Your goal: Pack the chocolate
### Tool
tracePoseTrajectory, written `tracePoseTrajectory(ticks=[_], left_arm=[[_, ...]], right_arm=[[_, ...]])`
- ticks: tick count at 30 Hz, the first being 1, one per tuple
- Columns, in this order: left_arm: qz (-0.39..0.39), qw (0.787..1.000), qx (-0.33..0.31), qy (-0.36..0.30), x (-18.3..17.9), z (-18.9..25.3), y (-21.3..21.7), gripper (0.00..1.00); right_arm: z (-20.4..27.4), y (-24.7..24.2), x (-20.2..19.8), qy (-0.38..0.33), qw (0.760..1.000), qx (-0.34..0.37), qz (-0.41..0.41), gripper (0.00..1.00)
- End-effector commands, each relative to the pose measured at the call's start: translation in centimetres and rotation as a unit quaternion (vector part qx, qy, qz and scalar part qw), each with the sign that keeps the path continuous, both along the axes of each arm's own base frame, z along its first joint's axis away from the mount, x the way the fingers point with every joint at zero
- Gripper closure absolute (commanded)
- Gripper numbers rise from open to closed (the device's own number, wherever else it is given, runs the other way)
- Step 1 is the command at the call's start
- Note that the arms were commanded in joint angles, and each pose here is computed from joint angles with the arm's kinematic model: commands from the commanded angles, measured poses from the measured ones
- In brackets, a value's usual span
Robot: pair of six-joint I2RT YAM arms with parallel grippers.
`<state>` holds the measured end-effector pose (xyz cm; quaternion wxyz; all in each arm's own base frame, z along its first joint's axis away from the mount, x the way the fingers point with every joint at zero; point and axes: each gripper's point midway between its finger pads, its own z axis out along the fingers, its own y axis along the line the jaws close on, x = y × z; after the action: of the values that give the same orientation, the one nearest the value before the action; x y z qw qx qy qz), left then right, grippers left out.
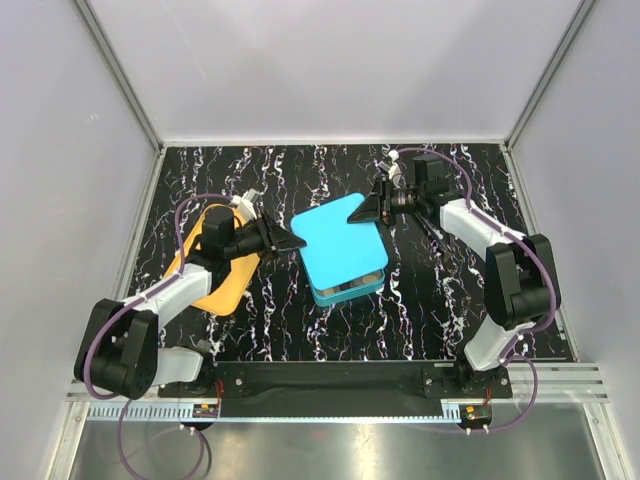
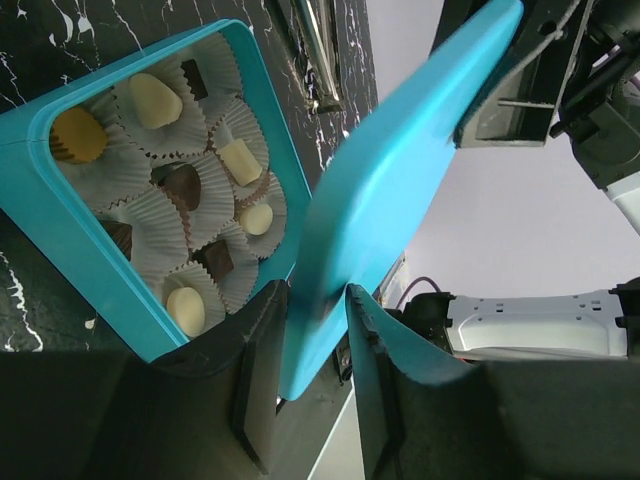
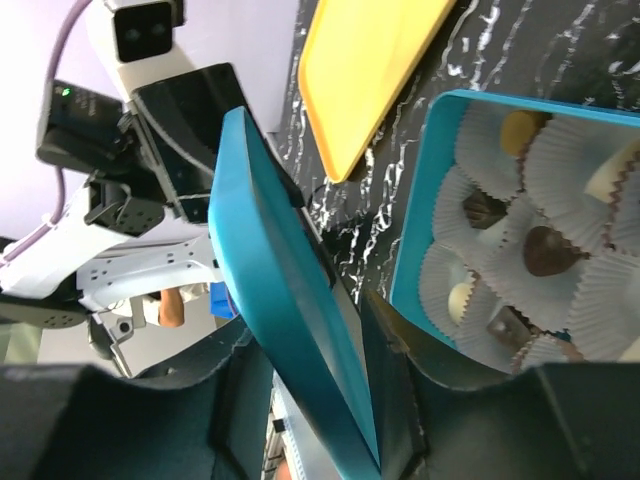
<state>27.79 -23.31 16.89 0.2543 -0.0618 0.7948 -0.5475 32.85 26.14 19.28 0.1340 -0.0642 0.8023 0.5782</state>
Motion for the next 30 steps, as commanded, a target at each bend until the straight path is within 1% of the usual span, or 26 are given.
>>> tracePoseTrajectory(ticks=[1, 8, 14, 24, 28, 30], left_arm=[[0.005, 0.999, -0.009, -0.036, 0.8, 1.0, -0.3, 0.65], [0.016, 1.0, 0.015, -0.016, 0.7, -1.2, 0.2, 0.65], [0.017, 0.999, 0.027, -0.005, 0.8, -2.3, 0.3, 0.65], [0.017, 0.999, 0.035, 0.012, 0.6, -4.0, 0.4, 0.67], [0.018, 0.999, 0.039, 0.015, 0.6, -4.3, 0.5, 0.68], [0.02, 0.999, 0.041, 0.015, 0.7, -4.4, 0.5, 0.68]], right_arm=[[-0.5, -0.4, 1.2, -0.011, 0.999, -0.029, -0.012, 0.54], [-2.4, -0.3, 2.3, 0.009, 0.999, -0.044, -0.027, 0.53], [-3.6, -0.4, 2.2, 0.02, 0.998, -0.049, -0.03, 0.53], [-4.9, -0.5, 2.2, 0.027, 0.997, -0.058, -0.032, 0.5], [-5.7, -0.4, 2.6, 0.034, 0.997, -0.056, -0.034, 0.51], [-5.8, -0.3, 2.5, 0.037, 0.998, -0.052, -0.03, 0.54]])
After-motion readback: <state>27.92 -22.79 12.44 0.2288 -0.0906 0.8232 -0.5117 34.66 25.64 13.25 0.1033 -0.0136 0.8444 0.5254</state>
